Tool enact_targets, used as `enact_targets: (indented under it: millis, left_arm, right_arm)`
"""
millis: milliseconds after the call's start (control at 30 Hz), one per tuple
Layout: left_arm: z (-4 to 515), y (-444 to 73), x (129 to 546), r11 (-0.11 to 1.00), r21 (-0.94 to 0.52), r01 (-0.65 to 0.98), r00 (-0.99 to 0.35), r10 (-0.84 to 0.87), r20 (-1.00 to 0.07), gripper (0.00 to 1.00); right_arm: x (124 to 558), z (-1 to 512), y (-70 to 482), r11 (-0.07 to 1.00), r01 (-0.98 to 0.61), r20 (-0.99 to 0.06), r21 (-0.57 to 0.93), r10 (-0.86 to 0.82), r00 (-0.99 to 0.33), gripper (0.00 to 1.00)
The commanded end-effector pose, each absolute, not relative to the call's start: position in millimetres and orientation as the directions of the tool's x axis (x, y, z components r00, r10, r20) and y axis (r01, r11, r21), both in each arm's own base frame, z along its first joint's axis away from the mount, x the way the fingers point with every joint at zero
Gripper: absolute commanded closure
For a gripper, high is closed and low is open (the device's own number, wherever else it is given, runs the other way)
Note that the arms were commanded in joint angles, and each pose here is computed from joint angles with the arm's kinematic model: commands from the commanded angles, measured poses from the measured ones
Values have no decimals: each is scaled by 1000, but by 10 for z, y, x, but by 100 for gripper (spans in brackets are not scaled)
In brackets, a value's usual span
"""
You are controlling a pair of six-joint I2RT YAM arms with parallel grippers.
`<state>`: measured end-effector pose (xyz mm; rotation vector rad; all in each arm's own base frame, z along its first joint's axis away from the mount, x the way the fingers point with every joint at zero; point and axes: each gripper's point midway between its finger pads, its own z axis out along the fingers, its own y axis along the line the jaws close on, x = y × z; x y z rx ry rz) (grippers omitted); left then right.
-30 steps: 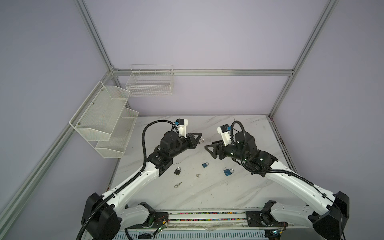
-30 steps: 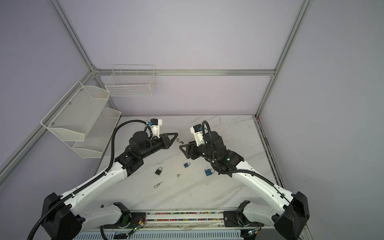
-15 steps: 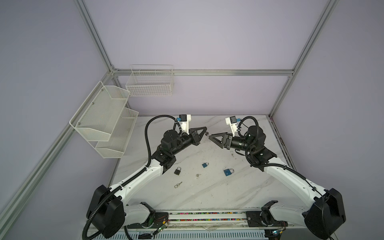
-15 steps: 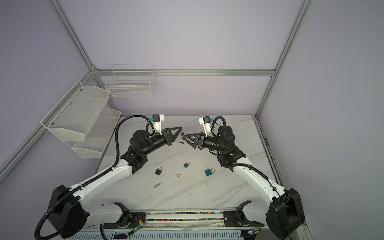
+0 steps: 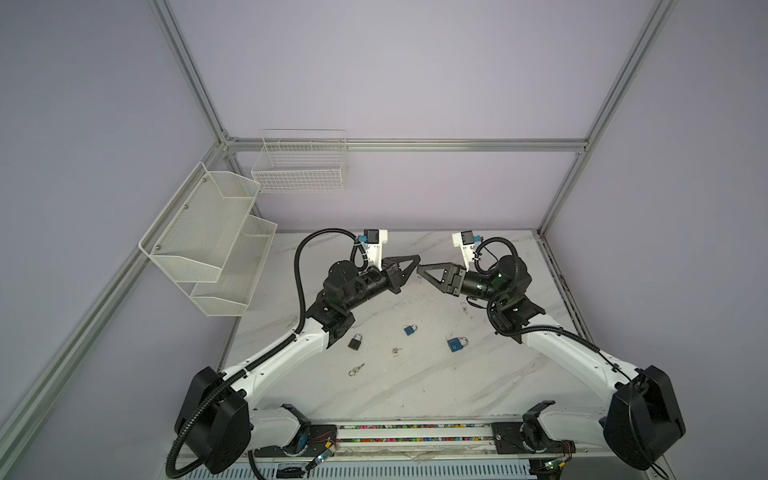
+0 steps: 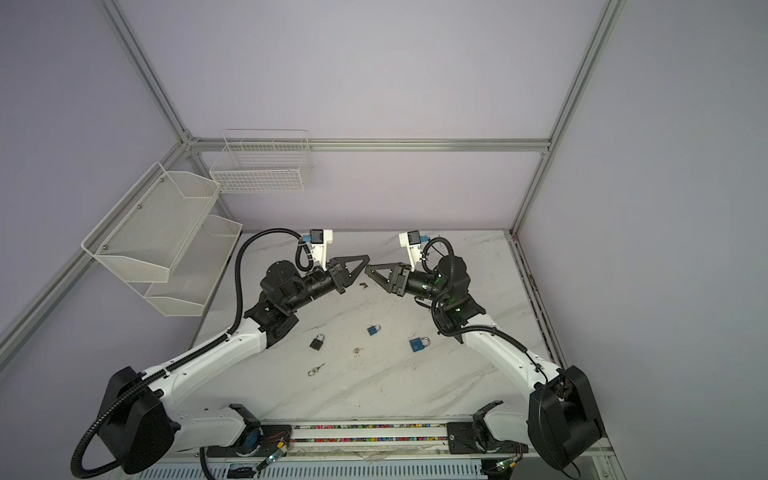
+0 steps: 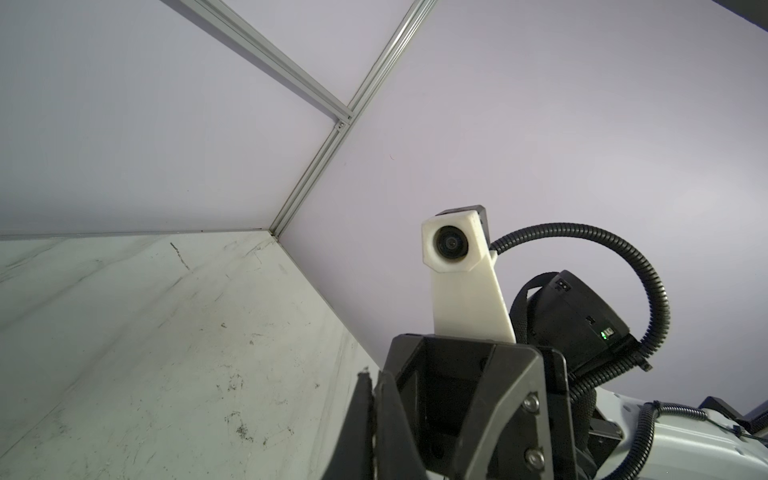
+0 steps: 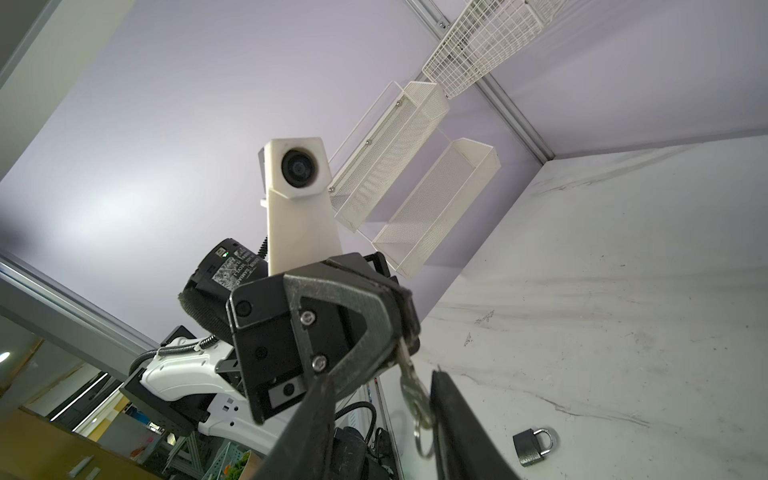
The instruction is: Unlock with the key
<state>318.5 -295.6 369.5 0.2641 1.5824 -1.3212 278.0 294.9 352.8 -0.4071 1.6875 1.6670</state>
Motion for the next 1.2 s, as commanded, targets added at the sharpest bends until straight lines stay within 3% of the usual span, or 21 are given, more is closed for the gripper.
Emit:
enact_targets:
  millis: [0, 433, 533, 667, 900, 1000, 1067, 1167]
  left_arm:
    - [4136, -2928, 3102, 333, -552, 764, -381, -459, -803, 100]
    - [4141, -2953, 3090, 317, -563, 763, -397, -457, -796, 100]
    - [4136, -2957, 3096, 317, -563, 763, -398, -457, -796, 100]
    - [4103, -2958, 3110, 327, -566, 757, -400, -453, -797, 100]
    - [4074, -2951, 3132, 344, -564, 751, -399, -445, -802, 100]
    - [4060, -2944, 3140, 357, -564, 745, -399, -440, -805, 100]
    - [4069, -2936, 3137, 362, -561, 745, -395, -439, -807, 95]
    - [4069, -2916, 3136, 377, -554, 743, -388, -432, -814, 72]
  right_arm:
    - [2743, 3560, 2951, 83, -689, -684, 720, 256, -683, 62]
    - [2786, 3453, 2973, 101, -675, -676, 731, 242, -696, 71]
    - [2788, 3454, 2970, 102, -674, -676, 731, 245, -695, 80]
    - [2781, 3465, 2967, 101, -676, -677, 730, 246, -694, 82]
    - [2788, 3514, 2950, 107, -680, -681, 725, 257, -686, 100]
    - [2791, 3528, 2933, 116, -674, -677, 730, 265, -687, 100]
    - [2813, 3516, 2910, 139, -666, -675, 733, 269, -687, 100]
    - [2842, 3478, 2862, 170, -649, -669, 741, 271, -692, 100]
